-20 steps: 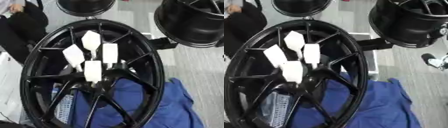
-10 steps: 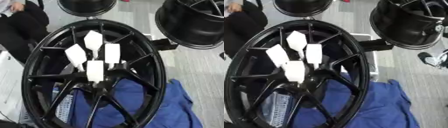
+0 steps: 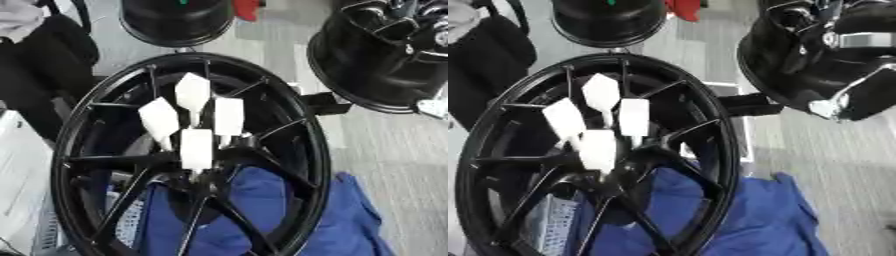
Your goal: Pull the pin out of the wheel hub.
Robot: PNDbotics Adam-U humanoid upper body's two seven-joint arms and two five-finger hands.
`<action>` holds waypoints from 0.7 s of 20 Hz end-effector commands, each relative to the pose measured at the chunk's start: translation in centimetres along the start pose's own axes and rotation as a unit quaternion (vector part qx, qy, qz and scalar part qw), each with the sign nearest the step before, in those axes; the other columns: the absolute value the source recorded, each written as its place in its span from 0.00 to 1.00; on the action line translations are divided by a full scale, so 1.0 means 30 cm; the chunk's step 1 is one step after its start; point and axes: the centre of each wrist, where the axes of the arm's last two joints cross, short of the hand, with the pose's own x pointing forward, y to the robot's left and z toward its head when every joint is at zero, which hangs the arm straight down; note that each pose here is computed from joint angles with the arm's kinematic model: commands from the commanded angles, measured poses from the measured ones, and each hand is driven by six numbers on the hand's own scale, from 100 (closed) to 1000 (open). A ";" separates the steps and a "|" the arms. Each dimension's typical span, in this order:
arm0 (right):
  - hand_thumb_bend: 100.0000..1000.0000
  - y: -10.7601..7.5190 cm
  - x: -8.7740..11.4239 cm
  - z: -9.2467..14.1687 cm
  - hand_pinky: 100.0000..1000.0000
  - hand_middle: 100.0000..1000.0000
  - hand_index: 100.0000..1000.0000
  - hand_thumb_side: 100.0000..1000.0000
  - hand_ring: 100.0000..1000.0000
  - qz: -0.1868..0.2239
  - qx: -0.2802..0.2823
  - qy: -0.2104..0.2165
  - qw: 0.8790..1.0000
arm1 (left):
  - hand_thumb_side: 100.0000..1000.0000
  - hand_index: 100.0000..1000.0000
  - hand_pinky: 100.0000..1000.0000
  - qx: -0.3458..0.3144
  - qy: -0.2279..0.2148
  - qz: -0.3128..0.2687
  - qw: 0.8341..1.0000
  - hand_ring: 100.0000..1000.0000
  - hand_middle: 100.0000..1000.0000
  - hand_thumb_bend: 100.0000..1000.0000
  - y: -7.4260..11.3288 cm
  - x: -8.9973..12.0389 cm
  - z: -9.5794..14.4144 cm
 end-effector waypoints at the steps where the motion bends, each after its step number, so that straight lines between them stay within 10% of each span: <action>1: 0.04 -0.052 0.032 -0.034 0.95 0.76 0.81 0.33 0.82 0.000 0.001 0.000 1.000 | 0.39 0.80 0.76 -0.004 -0.014 -0.007 1.000 0.58 0.58 0.00 0.012 0.026 -0.015; 14: 0.00 -0.218 0.058 -0.293 0.92 0.74 0.80 0.32 0.80 -0.027 -0.040 -0.041 0.998 | 0.38 0.79 0.76 0.019 -0.029 -0.007 0.999 0.58 0.57 0.00 0.026 0.043 -0.039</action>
